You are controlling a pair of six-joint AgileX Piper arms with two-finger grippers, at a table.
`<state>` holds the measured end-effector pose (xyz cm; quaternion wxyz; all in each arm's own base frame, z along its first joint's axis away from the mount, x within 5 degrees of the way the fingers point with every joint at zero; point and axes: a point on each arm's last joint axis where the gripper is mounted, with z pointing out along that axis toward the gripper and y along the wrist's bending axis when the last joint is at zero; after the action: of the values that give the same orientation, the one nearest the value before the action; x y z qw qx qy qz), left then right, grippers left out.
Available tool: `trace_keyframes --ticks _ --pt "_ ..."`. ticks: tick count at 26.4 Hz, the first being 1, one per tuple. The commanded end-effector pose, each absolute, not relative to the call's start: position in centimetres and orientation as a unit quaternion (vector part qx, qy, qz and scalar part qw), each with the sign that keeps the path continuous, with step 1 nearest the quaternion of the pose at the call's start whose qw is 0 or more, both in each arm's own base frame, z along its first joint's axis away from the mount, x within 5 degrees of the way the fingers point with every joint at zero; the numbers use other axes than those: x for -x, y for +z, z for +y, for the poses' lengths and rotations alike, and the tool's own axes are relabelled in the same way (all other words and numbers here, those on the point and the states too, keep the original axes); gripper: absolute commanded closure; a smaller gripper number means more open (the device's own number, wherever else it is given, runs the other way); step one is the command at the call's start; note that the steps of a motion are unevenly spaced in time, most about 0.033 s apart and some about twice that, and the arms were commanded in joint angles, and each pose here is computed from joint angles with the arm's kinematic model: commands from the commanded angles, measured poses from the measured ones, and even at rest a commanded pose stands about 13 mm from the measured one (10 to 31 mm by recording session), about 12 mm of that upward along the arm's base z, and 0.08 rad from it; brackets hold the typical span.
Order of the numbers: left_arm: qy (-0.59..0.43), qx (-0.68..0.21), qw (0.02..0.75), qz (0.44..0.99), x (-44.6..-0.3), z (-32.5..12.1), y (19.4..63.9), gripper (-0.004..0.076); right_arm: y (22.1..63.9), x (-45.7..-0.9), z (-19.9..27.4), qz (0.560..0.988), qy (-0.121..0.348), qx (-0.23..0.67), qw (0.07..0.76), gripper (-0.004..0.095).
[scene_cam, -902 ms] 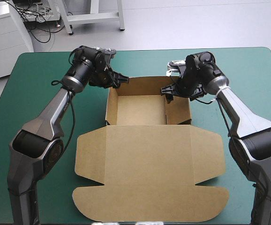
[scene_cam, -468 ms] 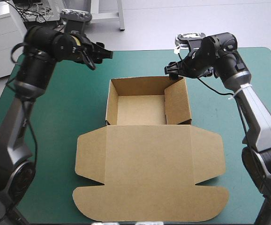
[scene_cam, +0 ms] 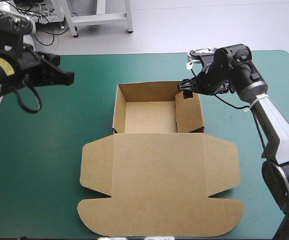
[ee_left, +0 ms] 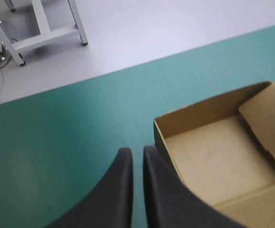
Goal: Fold the box
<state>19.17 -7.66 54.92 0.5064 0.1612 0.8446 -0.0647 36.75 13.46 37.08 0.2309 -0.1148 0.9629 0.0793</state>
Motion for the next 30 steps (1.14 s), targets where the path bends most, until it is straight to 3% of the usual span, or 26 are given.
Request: trace_keyframes --ticks 1,7,13,25,26,28,29,30 --pt "-0.056 -0.170 0.481 0.858 -15.3 -5.9 53.1 0.0746 38.9 -35.6 12.8 0.956 0.081 0.117 0.255 0.0116" --pt "-0.053 -0.162 0.440 0.882 -10.1 -3.6 46.7 0.0746 36.5 -36.1 13.0 0.959 0.079 0.113 0.248 0.0116" --pt "-0.054 -0.155 0.479 0.862 -5.7 -1.4 42.0 0.0746 34.2 -36.7 13.1 0.960 0.081 0.102 0.248 0.0116" --pt "-0.061 -0.156 0.501 0.849 -2.7 -0.2 34.5 0.0747 29.7 -38.9 14.0 0.973 0.076 0.086 0.199 0.0132" --pt "-0.061 -0.156 0.502 0.849 -2.6 -0.1 34.4 0.0746 29.7 -38.9 14.0 0.974 0.077 0.081 0.198 0.0157" --pt "-0.060 -0.156 0.501 0.849 -2.6 -0.1 34.3 0.0747 29.6 -38.9 13.9 0.974 0.076 0.080 0.197 0.0335" --pt "-0.060 -0.158 0.502 0.848 -2.7 -0.1 34.4 0.0747 29.6 -38.9 13.9 0.974 0.075 0.080 0.196 0.0567" --pt "-0.058 -0.160 0.502 0.848 -2.7 -0.1 34.4 0.0747 29.7 -38.9 13.8 0.975 0.075 0.079 0.196 0.0700"
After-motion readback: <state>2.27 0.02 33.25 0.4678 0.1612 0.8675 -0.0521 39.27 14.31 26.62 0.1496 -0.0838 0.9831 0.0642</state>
